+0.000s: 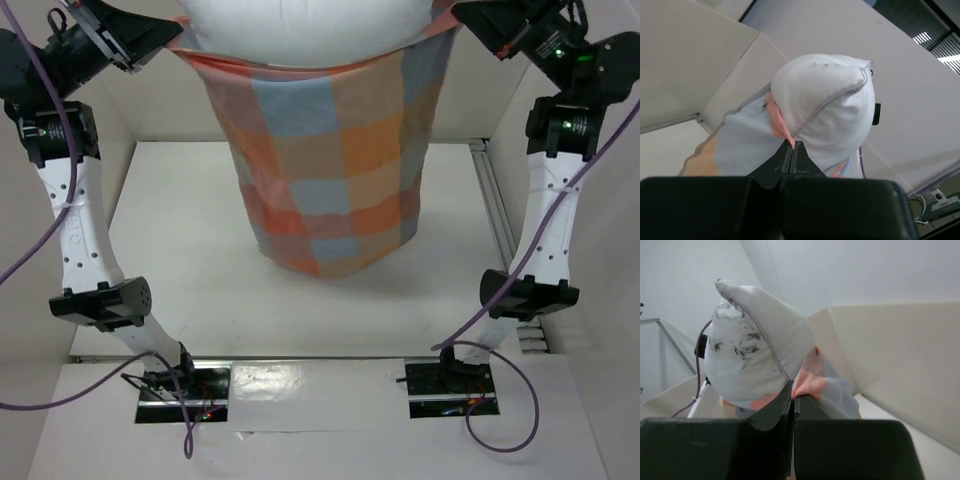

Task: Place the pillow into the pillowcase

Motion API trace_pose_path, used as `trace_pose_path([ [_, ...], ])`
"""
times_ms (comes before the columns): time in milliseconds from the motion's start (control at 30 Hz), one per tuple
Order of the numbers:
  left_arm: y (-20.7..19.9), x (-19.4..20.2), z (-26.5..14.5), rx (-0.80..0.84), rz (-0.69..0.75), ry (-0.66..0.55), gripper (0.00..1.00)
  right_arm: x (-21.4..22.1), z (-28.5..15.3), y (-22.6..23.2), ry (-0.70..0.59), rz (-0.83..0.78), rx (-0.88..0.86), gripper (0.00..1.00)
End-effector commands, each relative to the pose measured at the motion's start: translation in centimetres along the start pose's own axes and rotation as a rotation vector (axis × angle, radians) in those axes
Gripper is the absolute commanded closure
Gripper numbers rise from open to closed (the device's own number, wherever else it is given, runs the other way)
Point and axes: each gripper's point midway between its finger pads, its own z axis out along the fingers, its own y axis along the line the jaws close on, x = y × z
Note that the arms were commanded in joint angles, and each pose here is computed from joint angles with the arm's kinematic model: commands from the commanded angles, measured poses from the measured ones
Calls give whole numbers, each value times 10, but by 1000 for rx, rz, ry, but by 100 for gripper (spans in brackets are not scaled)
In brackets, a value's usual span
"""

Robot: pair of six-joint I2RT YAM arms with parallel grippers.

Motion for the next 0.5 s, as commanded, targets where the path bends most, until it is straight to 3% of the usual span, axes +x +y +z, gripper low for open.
trace_pose_path([
  [0,-112,-31,-33,123,282,-207,100,-90,-36,155,-385,-378,-126,100],
  [100,-96,-37,-35,76,281,-233,100,-81,-37,116,-372,-337,-40,100],
  [200,-60,-13,-21,31,215,-165,100,-28,-25,36,-200,-183,69,100],
  [233,-22,-4,-16,-14,131,-139,100,-9,-20,20,-162,-137,87,100],
  [267,-16,3,-12,-14,116,-122,100,5,-16,9,-140,-90,95,100],
  [333,-20,7,4,10,123,-76,100,-8,-9,9,-147,-79,50,100],
  [367,-27,3,7,23,138,-69,100,-38,-6,65,-189,-187,-37,100],
  [400,-37,1,9,44,158,-67,100,-47,0,59,-205,-191,-44,100],
  [433,-54,-1,9,72,197,-66,100,-61,-3,100,-233,-262,-107,100],
  [467,-52,-4,8,65,216,-72,100,-59,-3,101,-226,-254,-116,100],
])
